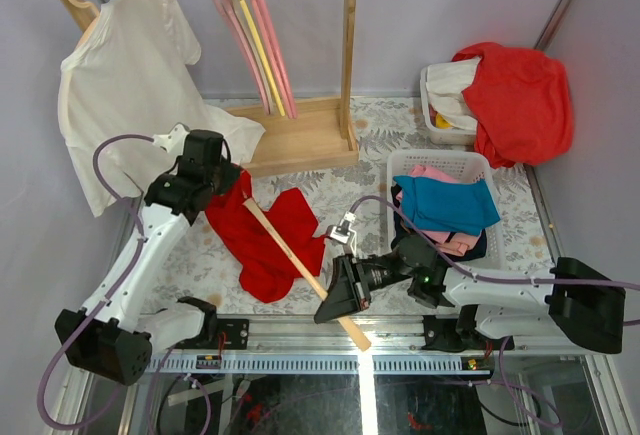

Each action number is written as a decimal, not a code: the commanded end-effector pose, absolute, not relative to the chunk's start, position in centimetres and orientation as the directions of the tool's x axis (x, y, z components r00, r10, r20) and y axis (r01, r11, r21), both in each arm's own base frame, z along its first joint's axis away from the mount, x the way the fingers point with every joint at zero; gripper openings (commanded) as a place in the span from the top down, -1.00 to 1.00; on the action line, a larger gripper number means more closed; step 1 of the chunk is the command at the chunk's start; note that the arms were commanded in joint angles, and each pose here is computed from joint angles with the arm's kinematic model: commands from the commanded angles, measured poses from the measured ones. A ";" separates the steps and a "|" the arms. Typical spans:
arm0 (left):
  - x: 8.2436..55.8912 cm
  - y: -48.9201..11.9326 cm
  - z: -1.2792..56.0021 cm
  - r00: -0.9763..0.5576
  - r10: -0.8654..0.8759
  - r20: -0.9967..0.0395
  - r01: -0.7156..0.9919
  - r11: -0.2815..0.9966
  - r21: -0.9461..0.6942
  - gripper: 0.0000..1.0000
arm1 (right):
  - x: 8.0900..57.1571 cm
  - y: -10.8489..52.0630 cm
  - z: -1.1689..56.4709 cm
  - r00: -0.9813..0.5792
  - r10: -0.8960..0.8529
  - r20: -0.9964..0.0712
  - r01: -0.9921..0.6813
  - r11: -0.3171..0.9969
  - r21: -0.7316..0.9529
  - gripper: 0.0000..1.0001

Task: Place the t-shirt on the hanger

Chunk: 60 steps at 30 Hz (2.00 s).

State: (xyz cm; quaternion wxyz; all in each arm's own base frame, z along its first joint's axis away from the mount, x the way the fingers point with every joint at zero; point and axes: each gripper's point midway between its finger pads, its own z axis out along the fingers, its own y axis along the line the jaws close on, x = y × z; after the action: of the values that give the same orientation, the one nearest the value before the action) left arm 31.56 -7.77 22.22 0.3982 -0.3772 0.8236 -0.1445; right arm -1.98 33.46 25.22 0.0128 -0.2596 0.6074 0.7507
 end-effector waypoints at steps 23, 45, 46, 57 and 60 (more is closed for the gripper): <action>29.6 -8.3 31.2 -0.336 -0.729 -0.596 -0.354 0.684 -0.638 1.00 | -0.8 33.7 28.8 -0.821 -0.092 -0.563 -0.491 -0.390 0.779 1.00; 30.5 -8.8 29.1 -0.371 -0.714 -0.594 -0.367 0.700 -0.613 1.00 | -4.3 32.4 30.5 -0.803 -0.196 -0.563 -0.441 -0.441 0.782 1.00; 30.5 -8.8 29.0 -0.372 -0.714 -0.593 -0.366 0.700 -0.613 1.00 | -4.4 32.5 30.3 -0.805 -0.202 -0.557 -0.434 -0.441 0.786 1.00; 30.1 -9.0 30.0 -0.367 -0.713 -0.598 -0.342 0.701 -0.626 1.00 | -4.3 34.3 28.8 -0.823 -0.206 -0.529 -0.420 -0.407 0.811 1.00; 29.9 -9.1 30.7 -0.366 -0.715 -0.596 -0.327 0.698 -0.637 1.00 | -3.7 35.0 28.1 -0.821 -0.196 -0.536 -0.448 -0.361 0.818 1.00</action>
State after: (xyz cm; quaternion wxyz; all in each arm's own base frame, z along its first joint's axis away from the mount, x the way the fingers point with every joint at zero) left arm 29.85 -8.75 28.58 0.4351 -0.3401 0.8121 -0.1882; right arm -4.25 34.31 25.19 0.0277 -0.2778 0.5963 0.7526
